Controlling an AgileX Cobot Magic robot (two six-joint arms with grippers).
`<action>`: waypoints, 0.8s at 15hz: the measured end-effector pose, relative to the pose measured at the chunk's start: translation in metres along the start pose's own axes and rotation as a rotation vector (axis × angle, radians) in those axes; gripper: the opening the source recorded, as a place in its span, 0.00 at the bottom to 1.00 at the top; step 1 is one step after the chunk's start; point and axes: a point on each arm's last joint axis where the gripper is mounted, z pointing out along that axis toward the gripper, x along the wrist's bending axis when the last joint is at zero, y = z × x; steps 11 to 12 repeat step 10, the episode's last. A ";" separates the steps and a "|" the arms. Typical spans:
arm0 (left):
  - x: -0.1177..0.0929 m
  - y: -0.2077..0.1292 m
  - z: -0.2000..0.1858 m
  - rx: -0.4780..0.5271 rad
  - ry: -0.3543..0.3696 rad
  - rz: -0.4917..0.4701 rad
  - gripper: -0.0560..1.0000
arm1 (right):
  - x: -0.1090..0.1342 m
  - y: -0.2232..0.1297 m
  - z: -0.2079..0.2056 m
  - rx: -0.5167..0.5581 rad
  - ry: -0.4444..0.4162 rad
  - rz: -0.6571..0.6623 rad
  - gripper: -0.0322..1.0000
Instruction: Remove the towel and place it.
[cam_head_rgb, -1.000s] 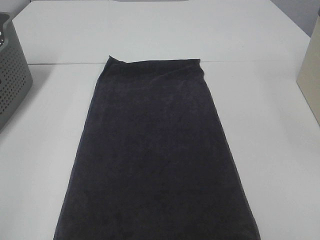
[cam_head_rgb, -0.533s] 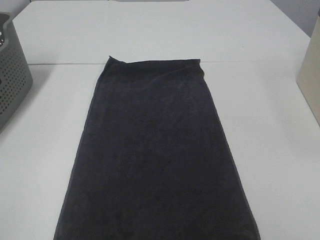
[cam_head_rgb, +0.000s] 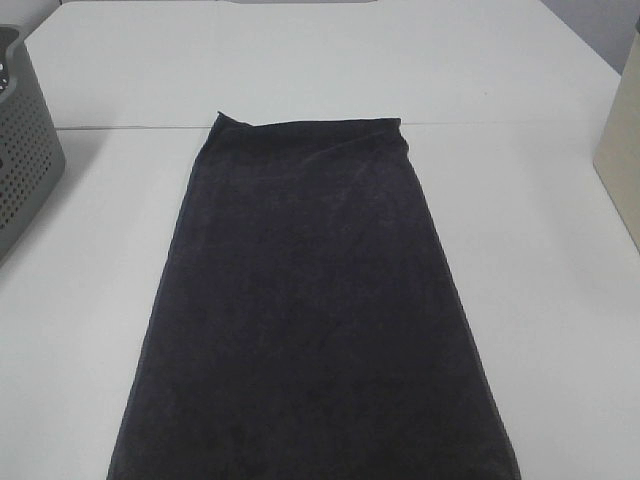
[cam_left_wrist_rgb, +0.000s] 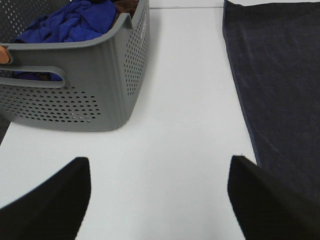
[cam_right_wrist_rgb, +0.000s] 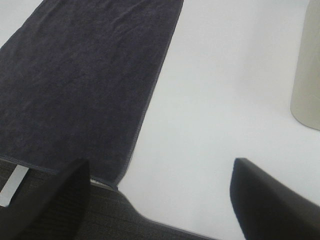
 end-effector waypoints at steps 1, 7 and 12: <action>0.000 0.000 0.000 -0.001 0.000 0.000 0.73 | 0.000 0.000 0.000 0.000 0.000 0.000 0.75; 0.000 0.000 0.000 -0.001 0.000 0.000 0.73 | 0.000 0.000 0.000 0.000 0.001 0.000 0.75; 0.000 0.000 0.000 -0.001 0.000 0.000 0.73 | 0.000 0.000 0.000 0.000 0.001 0.000 0.75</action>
